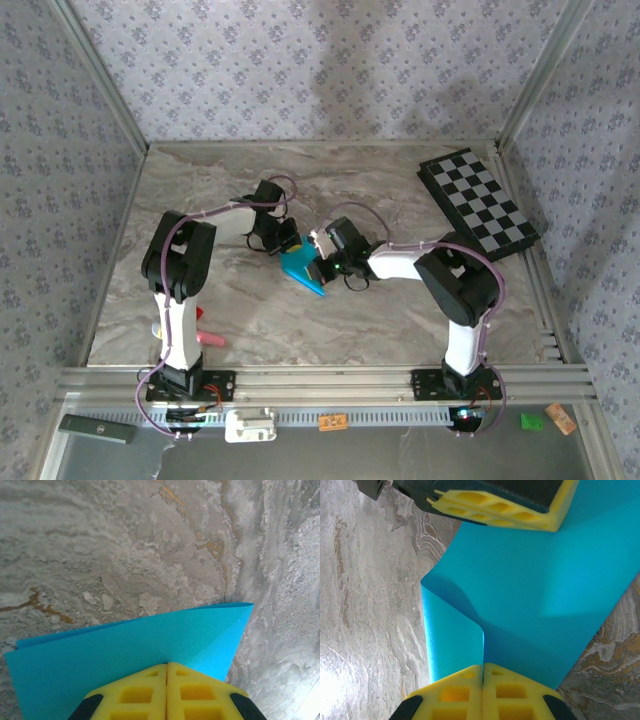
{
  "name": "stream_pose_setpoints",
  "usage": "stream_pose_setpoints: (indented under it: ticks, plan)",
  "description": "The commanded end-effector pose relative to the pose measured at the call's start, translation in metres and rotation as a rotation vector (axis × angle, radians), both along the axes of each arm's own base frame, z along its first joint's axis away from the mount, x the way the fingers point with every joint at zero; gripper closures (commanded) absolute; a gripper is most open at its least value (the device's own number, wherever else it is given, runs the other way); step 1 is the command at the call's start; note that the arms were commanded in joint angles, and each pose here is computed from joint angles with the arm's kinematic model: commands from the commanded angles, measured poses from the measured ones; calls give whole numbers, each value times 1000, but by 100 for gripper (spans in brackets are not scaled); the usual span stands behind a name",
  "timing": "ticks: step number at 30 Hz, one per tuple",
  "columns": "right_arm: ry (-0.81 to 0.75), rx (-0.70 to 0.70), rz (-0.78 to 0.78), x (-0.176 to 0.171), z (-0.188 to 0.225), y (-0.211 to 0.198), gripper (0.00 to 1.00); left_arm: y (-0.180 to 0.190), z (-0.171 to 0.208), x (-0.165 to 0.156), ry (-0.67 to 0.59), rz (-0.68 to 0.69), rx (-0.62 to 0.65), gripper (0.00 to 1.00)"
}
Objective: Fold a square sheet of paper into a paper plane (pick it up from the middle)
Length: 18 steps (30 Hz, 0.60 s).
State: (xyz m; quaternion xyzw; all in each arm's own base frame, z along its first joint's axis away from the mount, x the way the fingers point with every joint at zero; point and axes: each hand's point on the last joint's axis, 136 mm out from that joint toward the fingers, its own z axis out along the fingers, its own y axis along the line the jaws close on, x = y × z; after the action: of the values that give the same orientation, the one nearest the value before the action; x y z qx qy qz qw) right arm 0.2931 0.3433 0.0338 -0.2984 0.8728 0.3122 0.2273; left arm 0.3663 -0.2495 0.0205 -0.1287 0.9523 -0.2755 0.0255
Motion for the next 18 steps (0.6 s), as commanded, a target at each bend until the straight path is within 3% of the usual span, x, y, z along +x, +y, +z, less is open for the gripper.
stream_pose_setpoints:
  ticks: [1,18]
  plan:
    - [21,-19,-14,2,-3,2,100,7,-29,-19,89,-16,65,93]
    - [36,-78,-49,3,-9,-6,100,8,-30,-17,86,-4,73,93]
